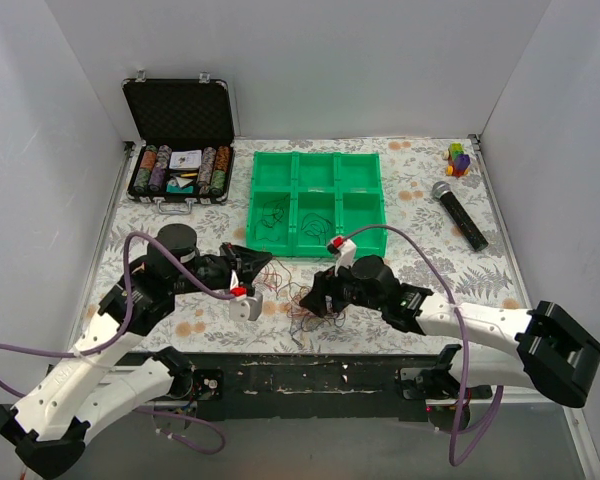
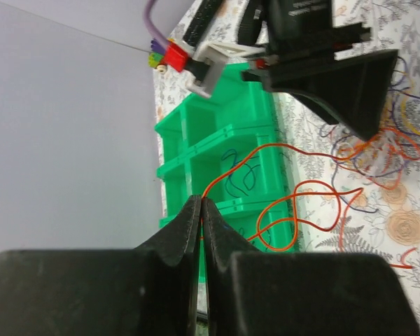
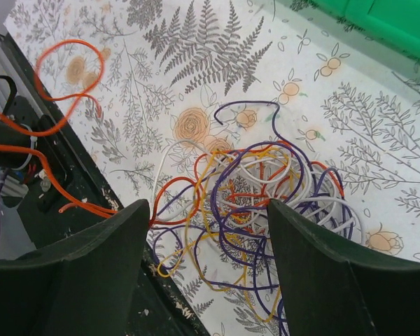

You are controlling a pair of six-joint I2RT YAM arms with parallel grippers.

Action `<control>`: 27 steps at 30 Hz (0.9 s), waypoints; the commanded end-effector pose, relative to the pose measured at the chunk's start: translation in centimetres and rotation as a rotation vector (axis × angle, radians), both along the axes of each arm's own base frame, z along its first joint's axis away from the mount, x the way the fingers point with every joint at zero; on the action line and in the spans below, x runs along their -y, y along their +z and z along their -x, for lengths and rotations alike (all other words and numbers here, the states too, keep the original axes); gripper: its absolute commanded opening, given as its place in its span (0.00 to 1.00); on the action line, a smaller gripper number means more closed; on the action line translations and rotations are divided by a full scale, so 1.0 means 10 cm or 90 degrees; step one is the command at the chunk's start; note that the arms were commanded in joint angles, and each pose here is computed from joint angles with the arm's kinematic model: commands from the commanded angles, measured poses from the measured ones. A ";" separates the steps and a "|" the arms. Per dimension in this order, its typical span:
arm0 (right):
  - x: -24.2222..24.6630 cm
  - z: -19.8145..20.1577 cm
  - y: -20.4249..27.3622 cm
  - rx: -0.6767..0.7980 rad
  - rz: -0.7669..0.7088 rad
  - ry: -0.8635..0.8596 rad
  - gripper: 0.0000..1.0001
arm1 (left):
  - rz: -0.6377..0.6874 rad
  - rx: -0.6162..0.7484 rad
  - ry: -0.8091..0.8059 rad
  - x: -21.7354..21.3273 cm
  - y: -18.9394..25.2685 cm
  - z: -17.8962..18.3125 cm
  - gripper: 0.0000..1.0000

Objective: Untangle the cables

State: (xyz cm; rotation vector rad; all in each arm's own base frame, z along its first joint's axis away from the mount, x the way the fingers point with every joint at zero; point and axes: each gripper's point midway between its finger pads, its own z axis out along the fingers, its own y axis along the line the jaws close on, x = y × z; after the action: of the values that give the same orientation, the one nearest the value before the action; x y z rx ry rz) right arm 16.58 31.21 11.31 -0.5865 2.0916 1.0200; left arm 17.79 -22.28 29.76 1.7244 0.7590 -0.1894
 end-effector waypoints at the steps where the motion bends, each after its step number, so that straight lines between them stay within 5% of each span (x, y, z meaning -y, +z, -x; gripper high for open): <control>1: -0.10 0.05 -0.06 0.009 -0.012 0.002 0.75 | 0.061 0.076 0.026 -0.02 0.47 -0.08 0.00; 10: -0.04 0.19 -0.34 -0.025 0.008 0.000 0.75 | 0.199 0.296 0.085 -0.05 1.34 -0.31 0.00; 27: 0.12 0.29 -0.84 -0.072 0.082 -0.033 0.65 | 0.350 0.493 0.133 -0.21 2.50 -0.29 0.00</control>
State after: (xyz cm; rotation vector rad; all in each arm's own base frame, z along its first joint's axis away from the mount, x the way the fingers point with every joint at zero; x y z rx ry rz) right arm 13.87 30.54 3.80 -0.5648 2.2498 0.9447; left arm 21.18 -21.63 50.05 1.1745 0.3195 0.2816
